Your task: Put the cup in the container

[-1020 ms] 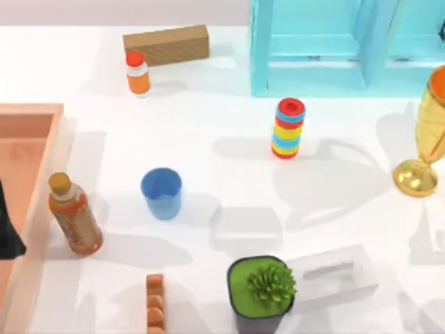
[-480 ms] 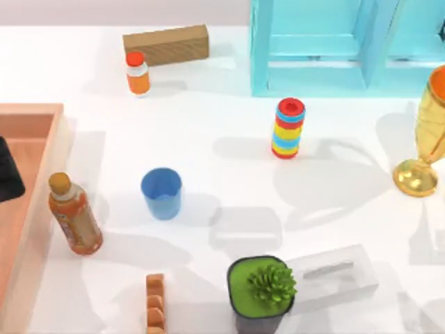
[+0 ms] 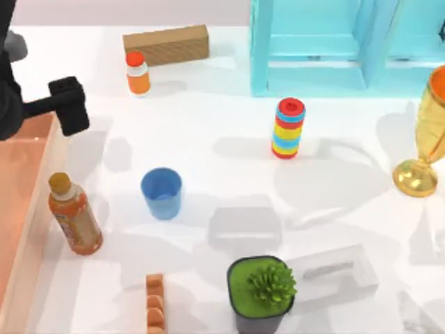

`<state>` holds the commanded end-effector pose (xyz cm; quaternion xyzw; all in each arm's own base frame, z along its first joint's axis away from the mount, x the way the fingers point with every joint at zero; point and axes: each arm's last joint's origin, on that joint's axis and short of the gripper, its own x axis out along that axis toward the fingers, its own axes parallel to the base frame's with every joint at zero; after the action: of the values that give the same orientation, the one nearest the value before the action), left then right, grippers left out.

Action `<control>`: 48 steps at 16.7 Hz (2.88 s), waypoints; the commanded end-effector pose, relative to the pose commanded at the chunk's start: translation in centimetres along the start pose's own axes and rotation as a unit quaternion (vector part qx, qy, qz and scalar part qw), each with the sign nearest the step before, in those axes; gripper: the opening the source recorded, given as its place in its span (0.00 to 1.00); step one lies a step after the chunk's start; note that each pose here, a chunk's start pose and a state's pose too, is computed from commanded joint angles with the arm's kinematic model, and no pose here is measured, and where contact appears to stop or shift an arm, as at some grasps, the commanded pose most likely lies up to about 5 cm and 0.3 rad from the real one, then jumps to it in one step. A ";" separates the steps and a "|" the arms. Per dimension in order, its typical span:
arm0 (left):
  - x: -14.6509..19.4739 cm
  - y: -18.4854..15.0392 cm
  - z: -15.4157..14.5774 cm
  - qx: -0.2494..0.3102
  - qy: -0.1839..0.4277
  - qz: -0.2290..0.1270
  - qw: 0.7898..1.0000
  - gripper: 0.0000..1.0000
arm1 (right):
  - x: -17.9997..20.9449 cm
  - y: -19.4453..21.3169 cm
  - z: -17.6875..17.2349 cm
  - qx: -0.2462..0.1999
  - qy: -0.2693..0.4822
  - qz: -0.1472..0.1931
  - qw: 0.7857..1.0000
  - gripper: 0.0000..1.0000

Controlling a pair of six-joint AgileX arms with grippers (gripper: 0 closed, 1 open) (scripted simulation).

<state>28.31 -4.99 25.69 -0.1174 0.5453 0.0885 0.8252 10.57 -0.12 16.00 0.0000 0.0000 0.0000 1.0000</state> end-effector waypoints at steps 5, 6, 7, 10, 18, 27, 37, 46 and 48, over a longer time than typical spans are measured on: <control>2.8 -7.6 2.4 0.053 0.110 0.021 0.992 1.00 | 0.0 0.0 0.0 0.000 0.000 0.000 1.000 1.00; 3.2 -9.1 2.4 0.066 0.126 0.023 0.989 1.00 | 0.0 0.0 0.0 0.000 0.000 0.000 1.000 1.00; 3.5 -10.6 2.3 0.080 0.141 0.024 0.987 1.00 | 0.0 0.0 0.0 0.000 0.000 0.000 1.000 1.00; 4.2 -14.3 1.5 0.117 0.173 0.023 0.978 1.00 | 0.0 0.0 0.0 0.000 0.000 0.000 1.000 1.00; 4.3 -17.6 0.1 0.155 0.198 0.019 0.968 1.00 | 0.0 0.0 0.0 0.000 0.000 0.000 1.000 1.00; 9.4 -17.4 -1.6 0.155 0.197 0.018 0.968 1.00 | 0.0 0.0 0.0 0.000 0.000 0.000 1.000 1.00; 13.5 -16.7 -3.6 0.155 0.198 0.019 0.968 0.92 | 0.0 0.0 0.0 0.000 0.000 0.000 1.000 1.00; 13.5 -16.7 -3.6 0.155 0.198 0.019 0.968 0.25 | 0.0 0.0 0.0 0.000 0.000 0.000 1.000 1.00; 13.5 -16.7 -3.6 0.155 0.198 0.019 0.968 0.10 | 0.0 0.0 0.0 0.000 0.000 0.000 1.000 1.00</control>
<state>34.94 -21.74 13.50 0.0071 0.7071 -0.0069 0.7071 10.57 -0.12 16.00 0.0000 0.0000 0.0000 1.0000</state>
